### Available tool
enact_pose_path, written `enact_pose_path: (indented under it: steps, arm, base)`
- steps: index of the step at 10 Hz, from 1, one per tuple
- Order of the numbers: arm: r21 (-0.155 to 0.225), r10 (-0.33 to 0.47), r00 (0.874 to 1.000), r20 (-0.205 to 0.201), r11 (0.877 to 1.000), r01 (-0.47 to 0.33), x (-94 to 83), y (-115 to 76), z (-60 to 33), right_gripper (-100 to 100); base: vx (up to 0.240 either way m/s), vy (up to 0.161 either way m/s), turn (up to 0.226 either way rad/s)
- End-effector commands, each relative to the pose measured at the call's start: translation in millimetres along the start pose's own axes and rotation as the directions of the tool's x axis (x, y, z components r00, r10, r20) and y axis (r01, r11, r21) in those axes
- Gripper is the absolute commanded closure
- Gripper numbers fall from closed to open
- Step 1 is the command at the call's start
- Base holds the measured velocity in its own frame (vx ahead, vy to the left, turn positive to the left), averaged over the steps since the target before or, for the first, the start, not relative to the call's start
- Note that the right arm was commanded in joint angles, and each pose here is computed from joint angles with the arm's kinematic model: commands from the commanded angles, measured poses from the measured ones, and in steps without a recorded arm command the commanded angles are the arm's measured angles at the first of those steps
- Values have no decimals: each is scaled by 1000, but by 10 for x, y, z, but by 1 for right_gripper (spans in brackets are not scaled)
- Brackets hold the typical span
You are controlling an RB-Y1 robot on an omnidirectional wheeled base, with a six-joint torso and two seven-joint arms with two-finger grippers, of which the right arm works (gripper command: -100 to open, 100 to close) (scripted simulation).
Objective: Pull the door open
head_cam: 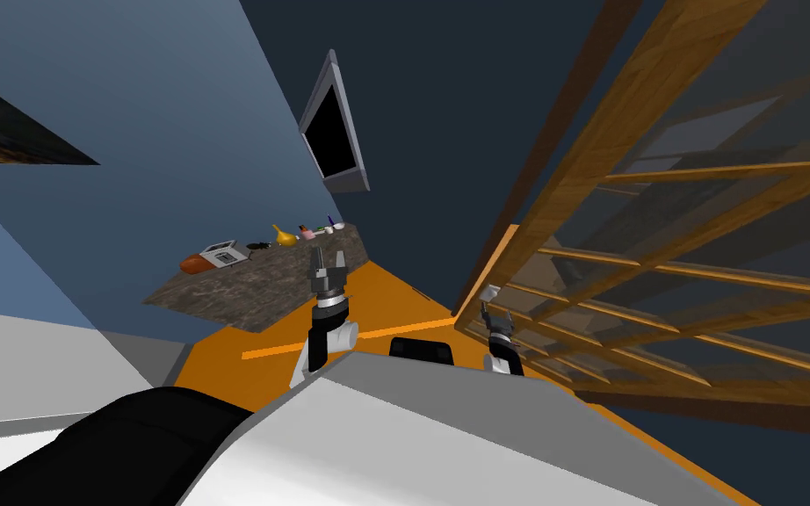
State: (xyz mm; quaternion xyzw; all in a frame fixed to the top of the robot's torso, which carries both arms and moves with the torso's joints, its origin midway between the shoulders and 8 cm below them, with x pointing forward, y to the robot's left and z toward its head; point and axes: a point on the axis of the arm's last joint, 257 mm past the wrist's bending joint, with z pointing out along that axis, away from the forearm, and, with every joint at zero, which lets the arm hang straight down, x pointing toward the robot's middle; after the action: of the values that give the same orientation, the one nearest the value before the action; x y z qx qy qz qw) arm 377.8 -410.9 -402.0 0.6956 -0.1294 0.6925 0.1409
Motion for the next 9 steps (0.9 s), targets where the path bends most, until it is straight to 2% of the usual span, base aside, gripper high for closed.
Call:
enact_pose_path:
  steps: [1,4,5,6,9]
  arm:
    - [-14,1,1000,0,1000,-1,-2,181,8,-100]
    - [-43,1,1000,-2,999,-1,7,542,-14,-100]
    - [-37,1,1000,-2,999,-1,-2,438,-18,-100]
    - [-37,1,1000,-2,999,-1,-2,438,-18,100]
    - [-37,1,1000,-2,999,-1,-2,438,-18,100]
  base:
    - [205,-25,86]
    - [217,-18,97]
    - [90,-14,14]
    - [-11,1,-16]
    - [-28,-2,0]
